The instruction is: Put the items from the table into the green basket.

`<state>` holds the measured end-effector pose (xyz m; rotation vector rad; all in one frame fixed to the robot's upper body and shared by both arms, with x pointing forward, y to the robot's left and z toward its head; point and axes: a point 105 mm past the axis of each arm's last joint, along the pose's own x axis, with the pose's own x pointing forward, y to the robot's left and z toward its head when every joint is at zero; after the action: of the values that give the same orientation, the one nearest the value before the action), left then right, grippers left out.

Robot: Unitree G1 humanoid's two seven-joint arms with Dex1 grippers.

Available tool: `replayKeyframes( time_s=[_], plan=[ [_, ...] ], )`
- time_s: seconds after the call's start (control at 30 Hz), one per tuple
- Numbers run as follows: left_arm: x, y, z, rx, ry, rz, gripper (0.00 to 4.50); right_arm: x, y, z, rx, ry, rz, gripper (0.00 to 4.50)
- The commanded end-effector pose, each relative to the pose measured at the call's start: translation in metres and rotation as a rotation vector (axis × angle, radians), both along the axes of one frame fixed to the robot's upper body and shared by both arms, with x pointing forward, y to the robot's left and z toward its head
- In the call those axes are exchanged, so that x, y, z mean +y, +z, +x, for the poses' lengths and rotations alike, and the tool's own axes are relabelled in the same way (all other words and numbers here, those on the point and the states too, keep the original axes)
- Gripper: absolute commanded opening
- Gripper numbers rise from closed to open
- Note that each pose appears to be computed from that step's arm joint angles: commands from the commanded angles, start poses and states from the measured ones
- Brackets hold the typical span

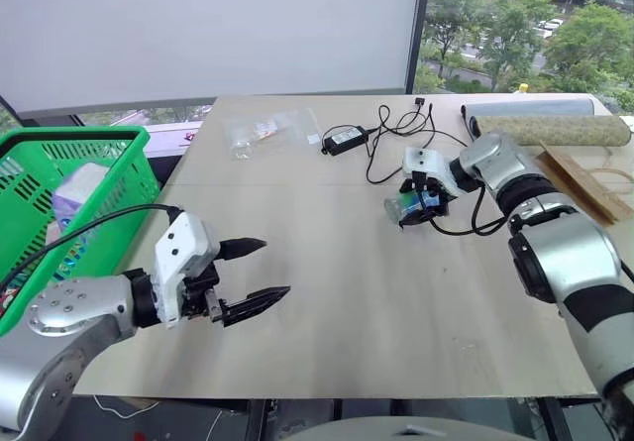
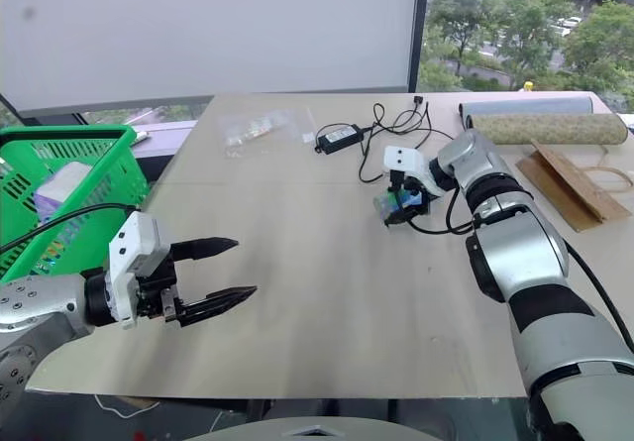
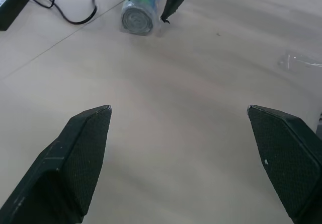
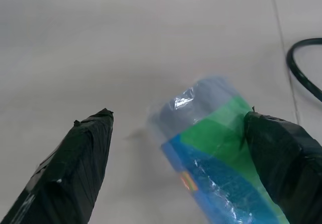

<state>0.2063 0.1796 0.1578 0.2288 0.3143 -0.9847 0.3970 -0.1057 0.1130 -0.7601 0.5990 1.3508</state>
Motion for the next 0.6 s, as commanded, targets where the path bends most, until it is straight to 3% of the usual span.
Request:
replayKeyframes(
  time_s=[0.03, 0.2, 0.4, 0.6],
  plan=[
    [-0.004, 0.007, 0.002, -0.039, -0.032, 0.005, 4.5, 0.005, 0.026, -0.001, -0.046, 0.094, 0.037, 4.37],
    [-0.009, 0.007, 0.008, -0.044, -0.057, -0.002, 4.5, -0.007, 0.057, -0.006, -0.052, 0.183, 0.006, 4.37],
    [-0.014, 0.006, 0.009, -0.05, -0.067, -0.007, 4.5, -0.017, 0.073, 0.001, -0.082, 0.11, -0.003, 4.37],
    [-0.019, 0.005, 0.005, -0.051, -0.064, -0.025, 4.5, -0.031, 0.039, 0.03, -0.397, 0.077, -0.32, 4.37]
  ],
)
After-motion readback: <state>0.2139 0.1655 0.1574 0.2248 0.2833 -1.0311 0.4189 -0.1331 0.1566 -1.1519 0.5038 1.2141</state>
